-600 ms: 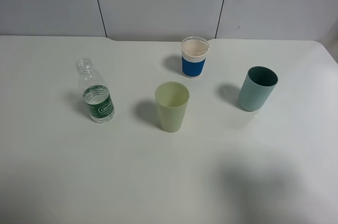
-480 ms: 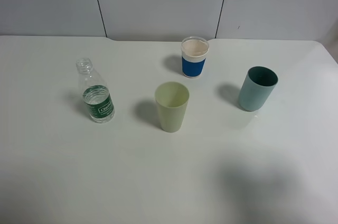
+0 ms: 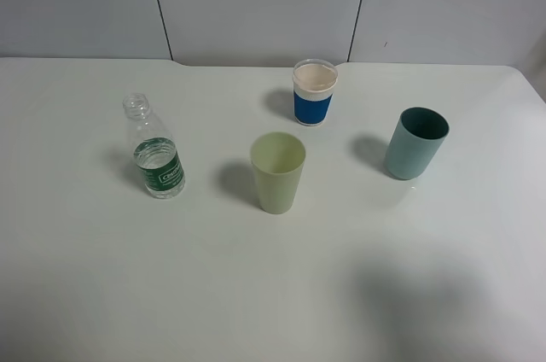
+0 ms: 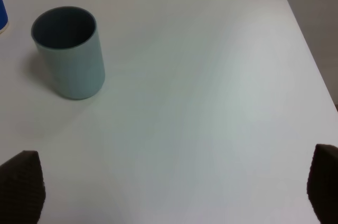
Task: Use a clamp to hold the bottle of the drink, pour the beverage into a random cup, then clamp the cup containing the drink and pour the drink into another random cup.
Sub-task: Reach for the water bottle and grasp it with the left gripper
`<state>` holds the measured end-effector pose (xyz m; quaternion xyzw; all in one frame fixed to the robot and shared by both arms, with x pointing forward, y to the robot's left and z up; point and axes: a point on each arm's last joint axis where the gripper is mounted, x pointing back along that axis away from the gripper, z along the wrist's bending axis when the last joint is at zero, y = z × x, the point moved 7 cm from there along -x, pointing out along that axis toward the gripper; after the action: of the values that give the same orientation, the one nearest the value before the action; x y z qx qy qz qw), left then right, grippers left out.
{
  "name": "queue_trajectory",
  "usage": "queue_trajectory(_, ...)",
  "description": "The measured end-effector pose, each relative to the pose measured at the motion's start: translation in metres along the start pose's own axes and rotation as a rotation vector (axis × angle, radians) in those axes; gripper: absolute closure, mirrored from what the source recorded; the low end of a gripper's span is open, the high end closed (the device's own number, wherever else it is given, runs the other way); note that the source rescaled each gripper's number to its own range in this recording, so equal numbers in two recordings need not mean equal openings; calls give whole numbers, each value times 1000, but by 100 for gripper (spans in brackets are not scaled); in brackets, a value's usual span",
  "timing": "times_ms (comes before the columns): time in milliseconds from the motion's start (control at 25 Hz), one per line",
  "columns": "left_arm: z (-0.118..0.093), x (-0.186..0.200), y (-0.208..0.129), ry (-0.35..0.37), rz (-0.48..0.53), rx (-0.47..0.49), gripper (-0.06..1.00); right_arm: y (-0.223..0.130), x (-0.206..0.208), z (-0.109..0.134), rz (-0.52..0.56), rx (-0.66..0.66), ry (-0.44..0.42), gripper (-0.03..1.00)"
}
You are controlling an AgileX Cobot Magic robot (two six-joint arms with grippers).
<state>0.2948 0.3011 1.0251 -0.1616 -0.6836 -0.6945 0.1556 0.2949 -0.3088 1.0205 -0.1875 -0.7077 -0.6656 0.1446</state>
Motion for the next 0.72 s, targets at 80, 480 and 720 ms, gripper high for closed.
queue_trajectory(80,-3,0,0,-16,0,-5,-6,0,0,0,0,0,0,-3)
queue_trajectory(480,-13,-24,-1,-83,168,-27,-6,0,0,0,0,0,0,-3)
queue_trajectory(720,-17,-57,0,-137,376,-125,-6,0,0,0,0,0,0,-3)
